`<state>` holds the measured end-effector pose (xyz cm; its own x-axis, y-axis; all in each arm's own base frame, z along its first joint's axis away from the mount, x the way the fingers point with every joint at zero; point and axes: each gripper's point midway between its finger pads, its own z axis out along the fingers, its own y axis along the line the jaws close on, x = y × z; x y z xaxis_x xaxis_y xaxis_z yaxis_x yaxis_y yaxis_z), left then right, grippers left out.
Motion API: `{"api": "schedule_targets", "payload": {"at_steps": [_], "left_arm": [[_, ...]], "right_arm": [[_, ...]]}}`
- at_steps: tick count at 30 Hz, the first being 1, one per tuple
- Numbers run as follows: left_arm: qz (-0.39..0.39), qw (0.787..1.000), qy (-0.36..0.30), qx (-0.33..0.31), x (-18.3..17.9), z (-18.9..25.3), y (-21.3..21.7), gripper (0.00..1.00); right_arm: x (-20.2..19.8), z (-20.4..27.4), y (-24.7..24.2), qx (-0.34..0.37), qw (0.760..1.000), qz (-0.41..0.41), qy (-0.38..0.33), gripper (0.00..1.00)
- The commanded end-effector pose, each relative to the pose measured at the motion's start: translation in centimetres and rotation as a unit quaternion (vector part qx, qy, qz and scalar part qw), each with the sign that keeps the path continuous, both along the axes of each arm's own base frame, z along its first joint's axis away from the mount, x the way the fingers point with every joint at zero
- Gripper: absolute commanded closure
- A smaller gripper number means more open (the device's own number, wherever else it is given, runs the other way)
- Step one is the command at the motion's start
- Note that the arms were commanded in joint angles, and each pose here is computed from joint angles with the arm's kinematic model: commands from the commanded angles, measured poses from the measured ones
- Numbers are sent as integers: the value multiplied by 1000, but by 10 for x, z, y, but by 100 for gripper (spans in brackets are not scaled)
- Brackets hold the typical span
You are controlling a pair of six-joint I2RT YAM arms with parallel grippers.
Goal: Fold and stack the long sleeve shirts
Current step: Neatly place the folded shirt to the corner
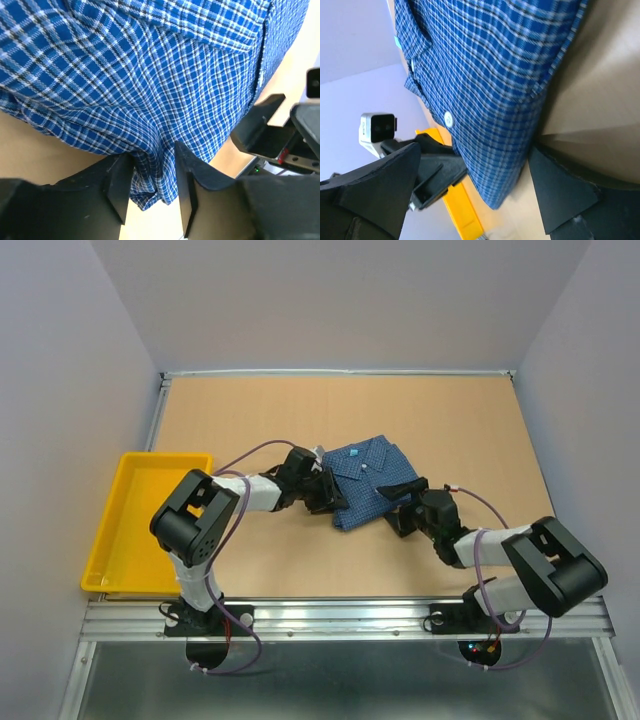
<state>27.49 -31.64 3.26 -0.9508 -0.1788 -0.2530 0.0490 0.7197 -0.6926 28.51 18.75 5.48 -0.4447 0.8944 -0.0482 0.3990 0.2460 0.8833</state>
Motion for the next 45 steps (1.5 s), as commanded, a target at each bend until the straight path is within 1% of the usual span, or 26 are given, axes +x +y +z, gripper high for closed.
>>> {"api": "schedule_targets", "payload": {"at_steps": [1, 3, 7, 8, 10, 11, 13, 14, 15, 16, 17, 19, 20, 21, 23, 26, 27, 30, 33, 35, 36, 37, 39, 40, 41, 45], "left_arm": [[2, 1000, -9, -2, -5, 10, 6, 43], [9, 1000, -18, 3, -5, 17, 12, 41], [23, 999, -32, 10, -2, 28, 30, 39], [27, 999, -39, 15, -2, 34, 38, 39], [49, 997, -50, 19, 9, 43, 58, 39], [54, 997, -50, 24, 9, 45, 67, 39], [83, 992, -97, 26, 29, 72, 96, 39], [95, 987, -122, 29, 34, 89, 109, 39], [109, 984, -136, 40, 40, 96, 124, 39], [124, 976, -167, 59, 53, 109, 145, 37], [148, 968, -185, 81, 57, 121, 164, 33], [184, 950, -221, 121, 69, 136, 199, 30], [180, 948, -232, 123, 67, 140, 200, 28], [198, 939, -253, 126, 71, 151, 215, 26], [212, 928, -269, 144, 73, 154, 234, 20], [213, 925, -270, 157, 72, 149, 245, 19], [208, 925, -275, 159, 72, 149, 245, 18], [205, 924, -284, 153, 71, 147, 245, 18], [219, 915, -295, 165, 75, 156, 254, 17], [233, 908, -302, 176, 77, 161, 264, 18], [237, 906, -304, 177, 76, 163, 266, 17], [239, 904, -305, 179, 76, 163, 268, 17], [242, 904, -301, 183, 77, 160, 271, 18], [243, 904, -301, 183, 77, 160, 272, 18], [245, 903, -300, 186, 77, 159, 274, 17], [245, 906, -293, 185, 79, 156, 275, 17]], "right_arm": [[6, -27, -5, -31, 999, -21, 37, 9], [13, -27, -4, -32, 998, -29, 36, 16], [23, -29, -4, -38, 998, -40, 36, 42], [28, -28, -3, -40, 998, -43, 33, 57], [34, -27, -2, -42, 998, -45, 31, 70], [37, -27, -2, -44, 998, -44, 29, 82], [49, -25, -5, -43, 997, -51, 27, 96], [58, -24, -13, -41, 997, -66, 27, 99], [58, -24, -13, -41, 997, -66, 27, 99], [69, -21, -22, -37, 996, -82, 24, 99], [74, -19, -29, -36, 995, -93, 22, 99], [95, -12, -50, -40, 992, -122, 10, 99], [103, -9, -57, -41, 990, -133, 5, 99], [111, -13, -76, -44, 987, -156, 10, 99], [131, -9, -105, -38, 981, -191, 6, 99], [152, -13, -134, -44, 976, -214, 8, 99], [167, -3, -152, -43, 972, -231, -6, 99], [195, -5, -188, -57, 968, -242, -13, 99], [219, -12, -218, -50, 969, -244, -9, 99], [234, -15, -230, -57, 970, -237, -11, 99], [238, -27, -242, -61, 969, -240, 2, 99], [259, -12, -249, -64, 969, -240, -17, 99], [270, -17, -265, -75, 968, -240, -4, 99], [273, -30, -268, -76, 968, -238, 8, 99], [288, -18, -274, -77, 968, -237, -7, 99], [308, -19, -282, -76, 969, -237, -8, 99]]}}
